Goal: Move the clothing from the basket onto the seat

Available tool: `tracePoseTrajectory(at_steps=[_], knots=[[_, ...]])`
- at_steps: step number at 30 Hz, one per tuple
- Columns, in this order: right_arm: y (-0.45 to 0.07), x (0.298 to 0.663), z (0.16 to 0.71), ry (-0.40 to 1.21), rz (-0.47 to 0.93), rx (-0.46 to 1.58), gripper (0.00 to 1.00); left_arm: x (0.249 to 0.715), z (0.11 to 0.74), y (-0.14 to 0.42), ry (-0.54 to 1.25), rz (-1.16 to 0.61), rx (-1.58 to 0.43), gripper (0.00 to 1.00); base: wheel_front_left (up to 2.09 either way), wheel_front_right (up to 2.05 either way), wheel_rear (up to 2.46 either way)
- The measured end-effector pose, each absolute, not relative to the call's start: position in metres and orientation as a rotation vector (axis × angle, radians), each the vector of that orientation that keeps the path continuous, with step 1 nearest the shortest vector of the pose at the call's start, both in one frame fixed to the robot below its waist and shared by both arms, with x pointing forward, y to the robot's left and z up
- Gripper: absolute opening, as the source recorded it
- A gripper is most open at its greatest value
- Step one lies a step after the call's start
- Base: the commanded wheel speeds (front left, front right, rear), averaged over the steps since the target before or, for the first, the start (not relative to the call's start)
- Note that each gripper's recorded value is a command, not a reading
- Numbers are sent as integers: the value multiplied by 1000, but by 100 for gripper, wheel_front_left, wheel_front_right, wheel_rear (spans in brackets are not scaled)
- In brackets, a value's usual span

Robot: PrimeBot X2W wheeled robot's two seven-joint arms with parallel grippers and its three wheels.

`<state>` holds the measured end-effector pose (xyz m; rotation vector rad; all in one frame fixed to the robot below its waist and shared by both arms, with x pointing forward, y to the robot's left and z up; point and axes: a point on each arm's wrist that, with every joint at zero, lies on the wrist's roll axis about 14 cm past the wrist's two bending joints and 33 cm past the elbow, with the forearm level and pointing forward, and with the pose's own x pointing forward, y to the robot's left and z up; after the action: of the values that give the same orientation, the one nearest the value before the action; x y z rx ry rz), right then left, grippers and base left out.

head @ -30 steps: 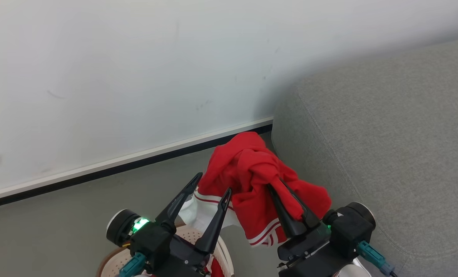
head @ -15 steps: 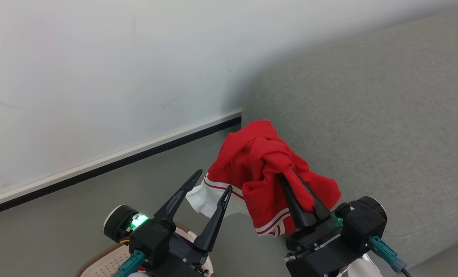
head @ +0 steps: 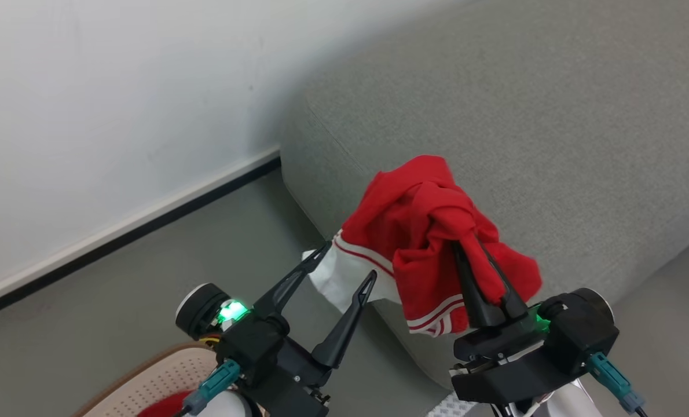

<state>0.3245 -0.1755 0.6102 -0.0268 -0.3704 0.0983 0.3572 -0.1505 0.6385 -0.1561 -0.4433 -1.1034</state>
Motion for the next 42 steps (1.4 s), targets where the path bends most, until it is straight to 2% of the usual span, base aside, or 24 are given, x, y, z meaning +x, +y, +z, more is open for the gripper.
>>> tracePoseTrajectory(at_steps=[12,25,33,42], knots=[[-208,322,602,-337,-39,-63,0,354,619,-187,-394,-1250,-207,100,0,0,0],[-216,328,598,-321,-73,-66,0,365,609,-192,-369,-1268,-224,100,1,1,1],[-248,355,623,-393,-135,-68,0,384,599,-193,-361,-1281,-204,100,0,0,0],[-302,415,655,-501,-222,-79,0,421,585,-193,-379,-1303,-193,100,0,0,0]])
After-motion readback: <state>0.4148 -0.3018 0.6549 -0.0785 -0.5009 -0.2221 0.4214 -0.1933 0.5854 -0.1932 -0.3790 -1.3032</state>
